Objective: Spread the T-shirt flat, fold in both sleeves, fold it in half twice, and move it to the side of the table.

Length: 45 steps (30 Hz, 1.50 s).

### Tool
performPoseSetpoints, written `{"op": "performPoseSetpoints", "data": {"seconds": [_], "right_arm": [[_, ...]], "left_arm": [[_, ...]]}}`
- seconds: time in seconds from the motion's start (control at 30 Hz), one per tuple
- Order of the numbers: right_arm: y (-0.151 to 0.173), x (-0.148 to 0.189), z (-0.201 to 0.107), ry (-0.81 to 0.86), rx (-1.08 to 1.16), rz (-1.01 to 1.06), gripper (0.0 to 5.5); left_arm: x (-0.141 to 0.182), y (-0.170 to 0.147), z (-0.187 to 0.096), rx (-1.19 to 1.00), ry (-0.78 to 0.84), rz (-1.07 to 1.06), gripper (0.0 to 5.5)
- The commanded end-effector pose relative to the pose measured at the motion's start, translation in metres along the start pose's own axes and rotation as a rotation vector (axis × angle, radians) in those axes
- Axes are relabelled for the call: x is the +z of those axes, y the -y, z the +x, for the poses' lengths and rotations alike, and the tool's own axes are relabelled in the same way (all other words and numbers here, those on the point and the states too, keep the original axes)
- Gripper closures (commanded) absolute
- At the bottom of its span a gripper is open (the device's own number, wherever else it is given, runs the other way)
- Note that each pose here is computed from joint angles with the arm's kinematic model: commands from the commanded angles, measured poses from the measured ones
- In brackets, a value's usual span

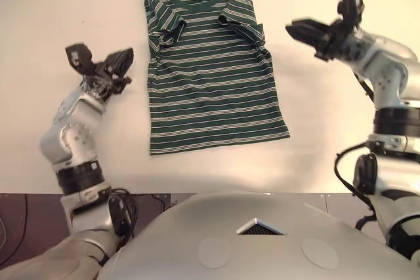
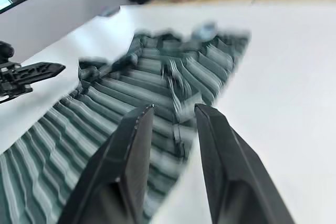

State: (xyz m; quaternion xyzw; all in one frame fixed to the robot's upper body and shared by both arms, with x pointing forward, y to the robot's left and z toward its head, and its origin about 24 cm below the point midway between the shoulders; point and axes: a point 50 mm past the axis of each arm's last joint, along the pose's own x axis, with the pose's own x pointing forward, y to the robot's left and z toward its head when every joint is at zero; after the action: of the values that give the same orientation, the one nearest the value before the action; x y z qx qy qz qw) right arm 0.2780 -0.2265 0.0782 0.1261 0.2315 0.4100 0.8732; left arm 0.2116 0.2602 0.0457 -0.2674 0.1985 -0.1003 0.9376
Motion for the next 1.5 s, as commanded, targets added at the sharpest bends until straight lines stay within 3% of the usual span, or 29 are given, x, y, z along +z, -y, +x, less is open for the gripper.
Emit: {"op": "performPoseSetpoints", "data": {"seconds": [0.03, 0.17, 0.4, 0.73, 1.13, 1.33, 1.5], "right_arm": [[-0.02, -0.036, -0.031, -0.125, 0.095, 0.159, 4.07], [-0.046, -0.073, -0.058, -0.232, 0.143, 0.289, 4.07], [-0.058, -0.1, -0.075, -0.285, 0.083, 0.353, 4.07], [-0.042, -0.119, -0.083, -0.317, -0.123, 0.366, 4.07], [-0.069, -0.156, -0.075, -0.423, -0.049, 0.46, 4.07], [-0.075, -0.158, -0.072, -0.446, -0.017, 0.463, 4.07], [-0.068, -0.156, -0.074, -0.446, -0.047, 0.456, 4.03]], "left_arm": [[-0.031, 0.014, -0.039, -0.102, -0.131, -0.163, 3.72], [-0.058, 0.023, -0.082, -0.101, -0.257, -0.262, 3.72], [-0.067, 0.019, -0.115, -0.003, -0.341, -0.254, 3.72], [-0.068, 0.017, -0.119, 0.042, -0.426, -0.208, 3.72], [-0.08, 0.027, -0.121, 0.032, -0.489, -0.222, 3.72], [-0.083, 0.032, -0.119, 0.012, -0.484, -0.237, 3.72], [-0.084, 0.036, -0.113, -0.015, -0.468, -0.239, 4.41]]}}
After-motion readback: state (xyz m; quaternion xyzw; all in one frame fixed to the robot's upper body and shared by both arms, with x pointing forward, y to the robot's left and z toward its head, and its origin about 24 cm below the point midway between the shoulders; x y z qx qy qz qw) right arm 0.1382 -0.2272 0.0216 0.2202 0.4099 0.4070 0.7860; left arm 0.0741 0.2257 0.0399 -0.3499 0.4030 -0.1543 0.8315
